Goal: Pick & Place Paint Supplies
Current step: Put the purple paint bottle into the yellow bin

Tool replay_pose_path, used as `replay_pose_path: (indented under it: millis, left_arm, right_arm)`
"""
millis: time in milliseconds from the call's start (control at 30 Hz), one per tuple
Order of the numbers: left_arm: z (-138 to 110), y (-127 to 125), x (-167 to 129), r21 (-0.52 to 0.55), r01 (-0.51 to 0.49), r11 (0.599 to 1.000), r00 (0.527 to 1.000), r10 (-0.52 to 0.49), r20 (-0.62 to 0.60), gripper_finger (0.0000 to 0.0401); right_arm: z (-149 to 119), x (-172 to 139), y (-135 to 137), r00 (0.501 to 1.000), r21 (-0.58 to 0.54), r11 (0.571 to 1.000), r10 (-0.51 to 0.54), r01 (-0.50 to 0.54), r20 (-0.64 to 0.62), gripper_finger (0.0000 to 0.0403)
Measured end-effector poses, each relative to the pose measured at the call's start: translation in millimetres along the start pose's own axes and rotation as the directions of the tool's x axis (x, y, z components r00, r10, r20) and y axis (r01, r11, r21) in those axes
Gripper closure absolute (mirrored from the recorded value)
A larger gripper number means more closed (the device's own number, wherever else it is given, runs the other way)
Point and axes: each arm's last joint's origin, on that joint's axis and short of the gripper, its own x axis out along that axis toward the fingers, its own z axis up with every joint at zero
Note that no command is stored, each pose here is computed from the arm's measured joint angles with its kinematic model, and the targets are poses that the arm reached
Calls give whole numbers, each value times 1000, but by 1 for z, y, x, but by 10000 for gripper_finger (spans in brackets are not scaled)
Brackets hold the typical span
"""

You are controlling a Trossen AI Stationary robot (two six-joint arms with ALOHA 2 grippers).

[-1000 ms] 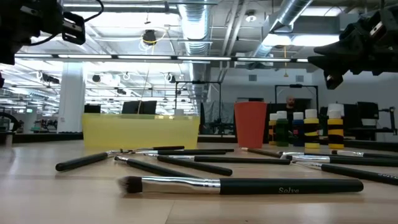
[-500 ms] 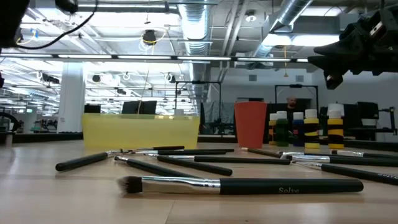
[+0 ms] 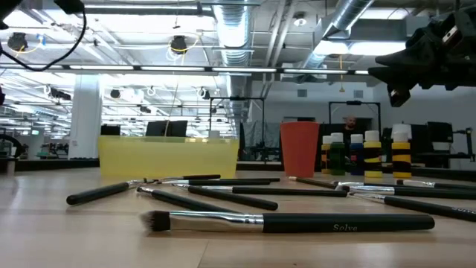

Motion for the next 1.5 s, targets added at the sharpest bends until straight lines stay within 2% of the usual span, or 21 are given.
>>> replay_pose_path:
  millis: [133,267,367,500,567,633,767,900,1000,1233,1367,1500]
  left_arm:
    - [1,2,0,-2,-72,997,997,72,31,301]
    - [-7,2,9,1,-99,995,995,99,-15,301]
    - [-16,-6,38,-19,-81,997,995,80,-65,301]
    - [-38,-16,87,93,-58,994,976,76,-203,301]
    - [-52,-20,109,123,-48,991,950,83,-300,296]
    - [-67,-21,126,150,-35,988,905,95,-414,285]
    - [-96,-22,151,181,0,984,783,112,-612,248]
    - [-112,-24,166,193,2,981,677,141,-722,201]
    - [-117,-25,171,197,6,980,558,161,-814,172]
    - [-105,-41,170,244,-32,969,189,246,-951,154]
    - [-99,-47,156,279,-91,956,-21,279,-960,160]
    - [-96,-50,134,335,-186,924,-234,289,-928,164]
  right_arm:
    - [0,0,0,1000,0,1000,0,0,1,283]
    - [0,0,0,1000,0,1000,0,0,1,283]
    - [0,0,0,1000,0,1000,0,0,0,283]
    - [0,0,0,1000,0,1000,0,0,0,283]
    - [0,0,0,1000,0,1000,0,0,0,283]
    - [0,0,0,1000,0,1000,0,0,0,283]
    - [0,0,0,1000,0,1000,0,0,0,283]
    - [0,0,0,1000,0,1000,0,0,0,283]
    - [0,0,0,1000,0,1000,0,0,0,283]
    - [0,0,0,1000,-1,1000,0,0,0,283]
    - [0,0,0,1000,-1,1000,0,0,0,283]
    - [0,0,0,1000,0,1000,0,0,0,283]
